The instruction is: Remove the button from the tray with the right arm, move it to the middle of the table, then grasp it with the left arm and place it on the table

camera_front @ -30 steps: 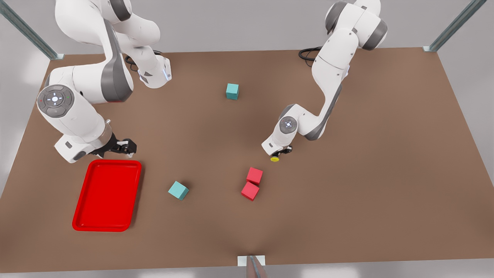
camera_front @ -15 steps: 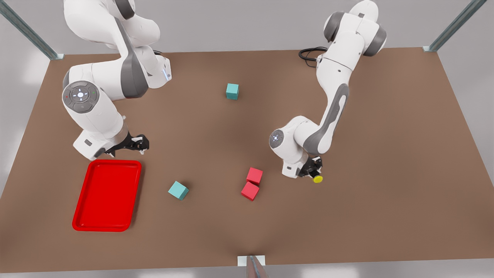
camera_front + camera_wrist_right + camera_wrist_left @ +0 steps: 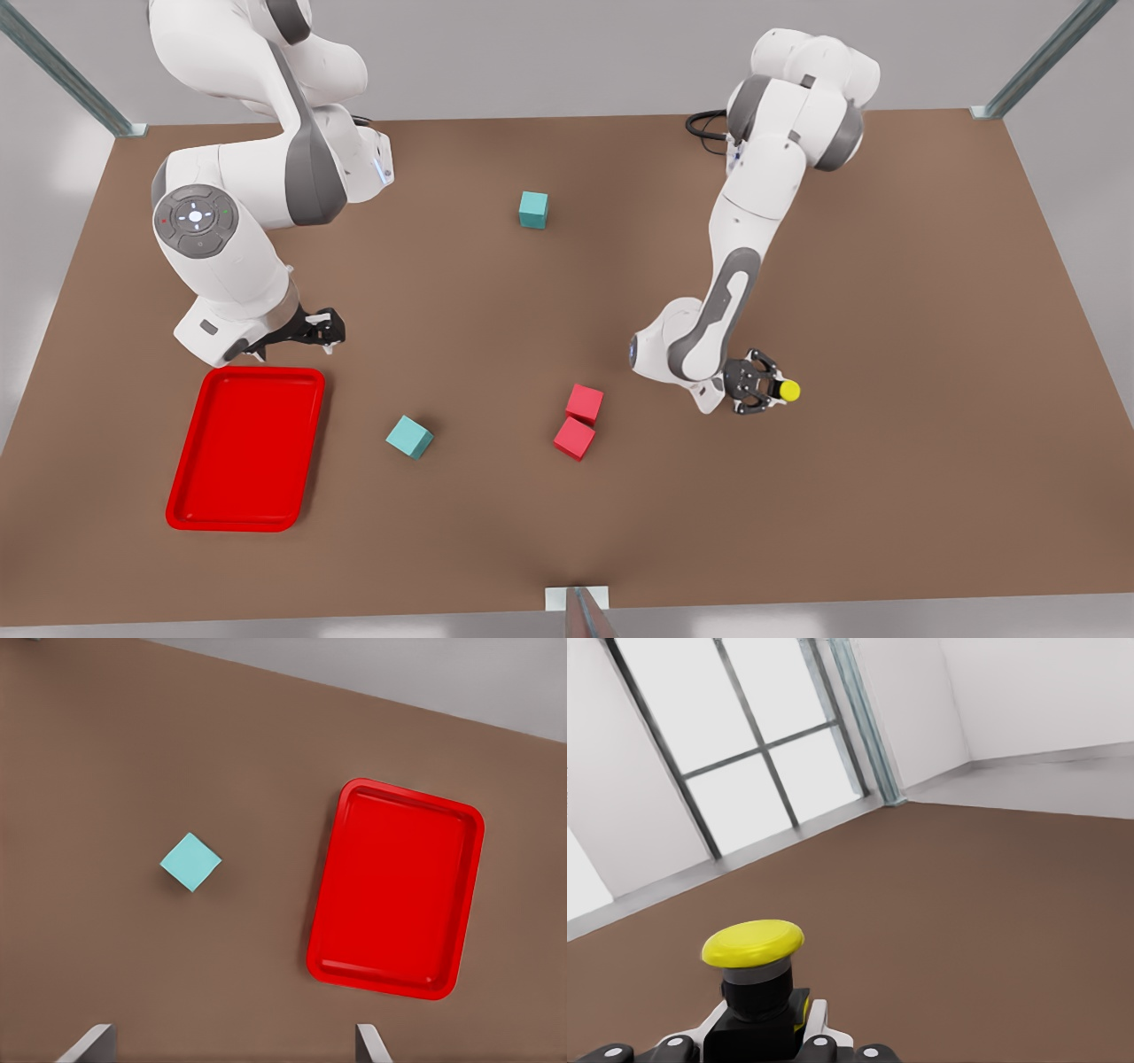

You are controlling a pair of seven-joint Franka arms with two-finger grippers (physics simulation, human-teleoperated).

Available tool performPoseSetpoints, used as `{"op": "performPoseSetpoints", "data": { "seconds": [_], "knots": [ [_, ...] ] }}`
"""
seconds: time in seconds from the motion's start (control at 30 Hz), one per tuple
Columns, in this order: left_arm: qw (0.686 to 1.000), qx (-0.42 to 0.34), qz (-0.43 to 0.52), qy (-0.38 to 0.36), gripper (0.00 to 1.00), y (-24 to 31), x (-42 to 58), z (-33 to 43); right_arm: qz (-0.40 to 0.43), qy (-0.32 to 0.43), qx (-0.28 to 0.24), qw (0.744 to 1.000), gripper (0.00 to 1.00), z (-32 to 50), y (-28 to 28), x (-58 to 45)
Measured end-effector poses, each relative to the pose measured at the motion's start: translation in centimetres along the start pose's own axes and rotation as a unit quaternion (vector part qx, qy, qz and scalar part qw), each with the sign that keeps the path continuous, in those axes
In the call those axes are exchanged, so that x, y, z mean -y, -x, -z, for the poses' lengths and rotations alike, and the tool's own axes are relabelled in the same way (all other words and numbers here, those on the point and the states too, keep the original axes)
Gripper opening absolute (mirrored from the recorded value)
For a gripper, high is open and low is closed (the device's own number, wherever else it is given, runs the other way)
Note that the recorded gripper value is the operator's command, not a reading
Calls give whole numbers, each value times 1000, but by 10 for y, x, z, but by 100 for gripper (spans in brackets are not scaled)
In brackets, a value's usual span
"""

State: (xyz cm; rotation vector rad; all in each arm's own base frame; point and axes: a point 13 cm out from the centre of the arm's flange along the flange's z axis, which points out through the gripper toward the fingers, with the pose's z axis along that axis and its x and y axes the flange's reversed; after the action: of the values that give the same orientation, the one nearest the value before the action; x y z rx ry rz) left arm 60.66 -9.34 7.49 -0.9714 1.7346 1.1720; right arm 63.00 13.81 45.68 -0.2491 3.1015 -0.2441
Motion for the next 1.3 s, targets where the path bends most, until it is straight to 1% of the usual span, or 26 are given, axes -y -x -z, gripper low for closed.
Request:
{"op": "performPoseSetpoints", "data": {
  "seconds": [0.2, 0.47, 0.5, 0.53, 0.93, 1.3],
  "knots": [
    [994, 64, 87, -11, 37, -8, 5, -31, 0, 0, 0, 1000, 100, 0, 0, 3],
    [981, 90, 168, -36, 37, -22, 12, -47, 2, 0, -1, 1000, 100, 0, 0, 3],
    [979, 90, 177, -39, 56, -22, 13, -47, 2, 0, -1, 1000, 100, 0, 0, 3],
    [977, 91, 186, -41, 100, -22, 14, -48, 2, 0, -1, 1000, 100, 0, 0, 3],
    [958, 89, 267, -56, 100, -15, 17, -46, 3, 0, -1, 1000, 100, 0, 0, 4],
    [943, 96, 312, -64, 100, 21, 20, -40, -3, -1, -3, 1000, 100, -2, -1, 13]
  ]
}}
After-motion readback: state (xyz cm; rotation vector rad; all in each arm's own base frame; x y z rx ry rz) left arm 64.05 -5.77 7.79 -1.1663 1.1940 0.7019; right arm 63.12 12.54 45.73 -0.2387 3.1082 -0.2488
